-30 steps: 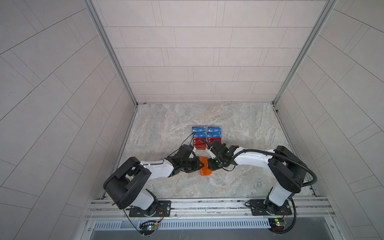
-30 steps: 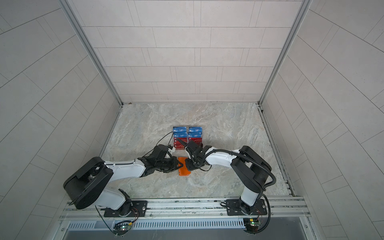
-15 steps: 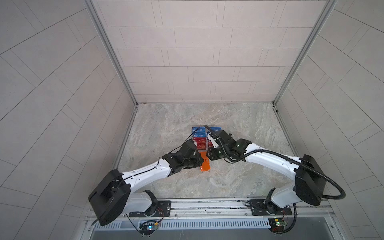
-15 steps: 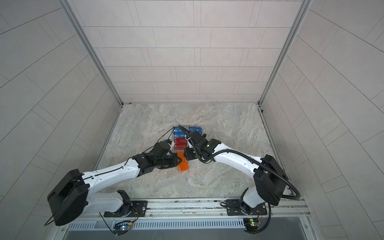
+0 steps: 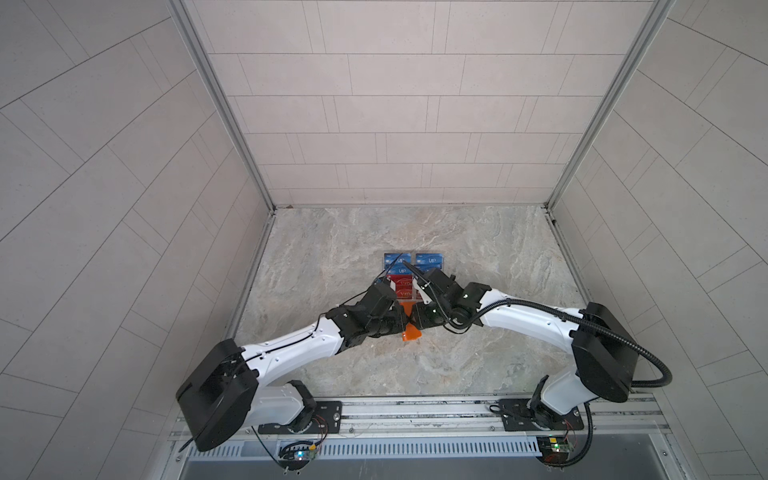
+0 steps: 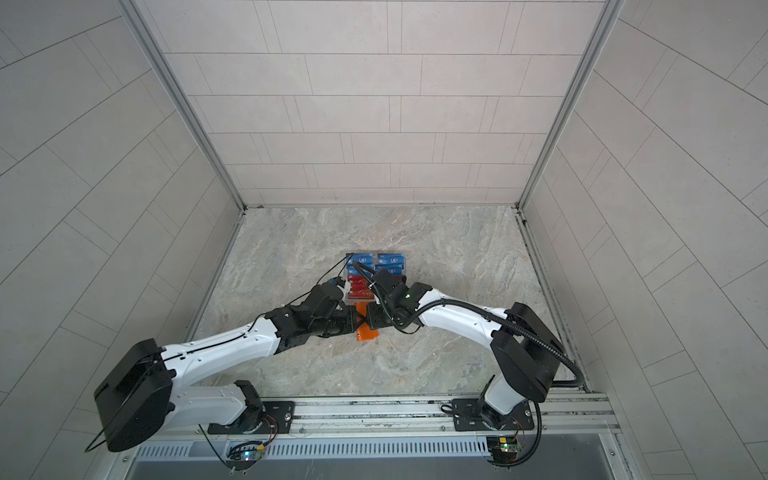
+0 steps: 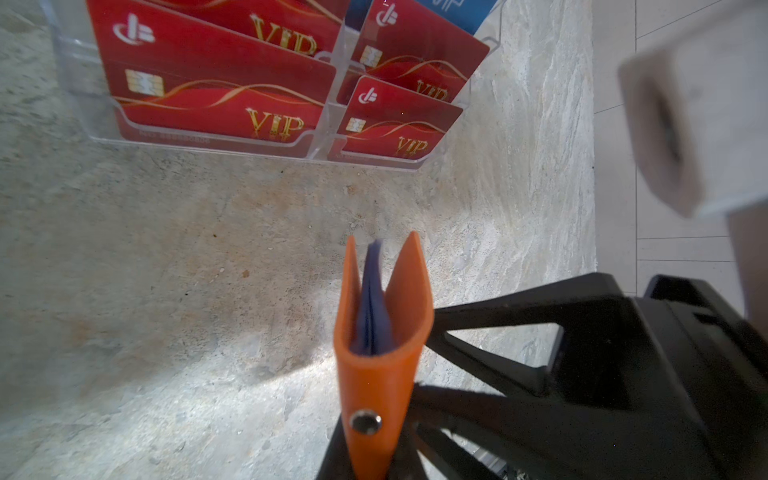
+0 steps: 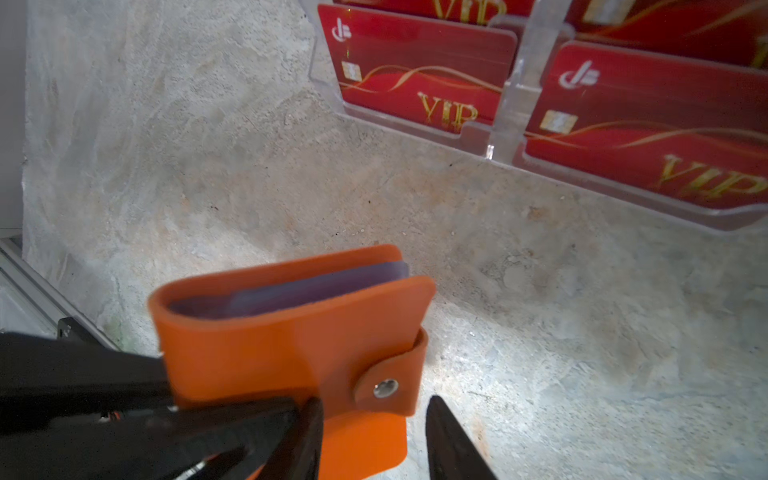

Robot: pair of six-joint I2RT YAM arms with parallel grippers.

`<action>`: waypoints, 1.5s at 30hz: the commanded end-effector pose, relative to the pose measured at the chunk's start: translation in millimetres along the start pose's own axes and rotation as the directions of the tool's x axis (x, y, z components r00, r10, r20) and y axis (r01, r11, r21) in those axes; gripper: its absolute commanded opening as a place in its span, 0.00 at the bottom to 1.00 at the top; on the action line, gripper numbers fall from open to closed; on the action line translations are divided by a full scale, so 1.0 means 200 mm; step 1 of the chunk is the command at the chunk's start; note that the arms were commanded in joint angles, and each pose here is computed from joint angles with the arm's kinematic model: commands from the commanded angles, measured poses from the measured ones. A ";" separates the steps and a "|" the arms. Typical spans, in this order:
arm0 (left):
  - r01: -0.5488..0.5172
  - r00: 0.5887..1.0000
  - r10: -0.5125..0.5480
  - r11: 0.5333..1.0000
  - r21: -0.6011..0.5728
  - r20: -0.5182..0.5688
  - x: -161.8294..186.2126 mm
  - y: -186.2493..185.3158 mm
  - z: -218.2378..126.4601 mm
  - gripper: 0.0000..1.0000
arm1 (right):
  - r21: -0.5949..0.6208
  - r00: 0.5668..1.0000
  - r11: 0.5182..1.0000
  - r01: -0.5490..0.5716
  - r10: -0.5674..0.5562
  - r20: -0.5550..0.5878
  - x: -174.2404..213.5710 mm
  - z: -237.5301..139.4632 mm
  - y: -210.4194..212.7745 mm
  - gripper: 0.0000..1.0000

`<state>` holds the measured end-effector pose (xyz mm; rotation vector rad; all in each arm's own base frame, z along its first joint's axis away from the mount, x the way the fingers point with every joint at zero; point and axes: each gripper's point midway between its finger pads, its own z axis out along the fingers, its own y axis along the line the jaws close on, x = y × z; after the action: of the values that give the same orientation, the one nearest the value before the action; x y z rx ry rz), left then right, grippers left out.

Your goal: Put the credit cards into the card holder

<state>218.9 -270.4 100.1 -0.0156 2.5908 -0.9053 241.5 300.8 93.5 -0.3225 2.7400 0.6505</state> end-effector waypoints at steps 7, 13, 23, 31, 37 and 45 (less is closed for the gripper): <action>-0.084 0.996 0.081 0.993 0.089 0.035 -0.07 -0.18 -0.06 0.06 | 0.118 0.999 0.992 0.032 -0.034 0.021 0.01 0.06 -0.07 0.34; -0.092 0.996 0.089 0.991 0.100 0.031 -0.06 -0.20 -0.06 0.06 | 0.200 0.997 0.979 0.050 -0.062 0.051 0.00 0.04 -0.13 0.29; -0.094 0.996 0.092 0.990 0.106 0.017 -0.04 -0.19 -0.04 0.08 | 0.153 0.997 0.987 0.045 -0.054 0.058 -0.01 0.08 -0.10 0.17; -0.094 0.996 0.094 0.990 0.107 0.009 -0.03 -0.18 -0.04 0.08 | 0.082 0.998 0.996 0.034 -0.038 0.053 0.01 0.08 -0.06 0.00; -0.065 0.998 0.064 0.994 0.091 0.015 -0.04 -0.14 -0.05 0.07 | 0.103 0.999 0.994 0.021 -0.025 0.035 0.03 0.05 -0.16 0.00; -0.022 1.000 0.022 0.989 0.145 0.003 -0.06 -0.10 -0.08 0.07 | 0.059 0.999 0.998 0.007 -0.010 0.047 0.03 -0.03 -0.25 0.00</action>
<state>223.3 -272.0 109.0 0.0314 2.5647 -0.9703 249.4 288.0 95.6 -0.3359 2.6449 0.7163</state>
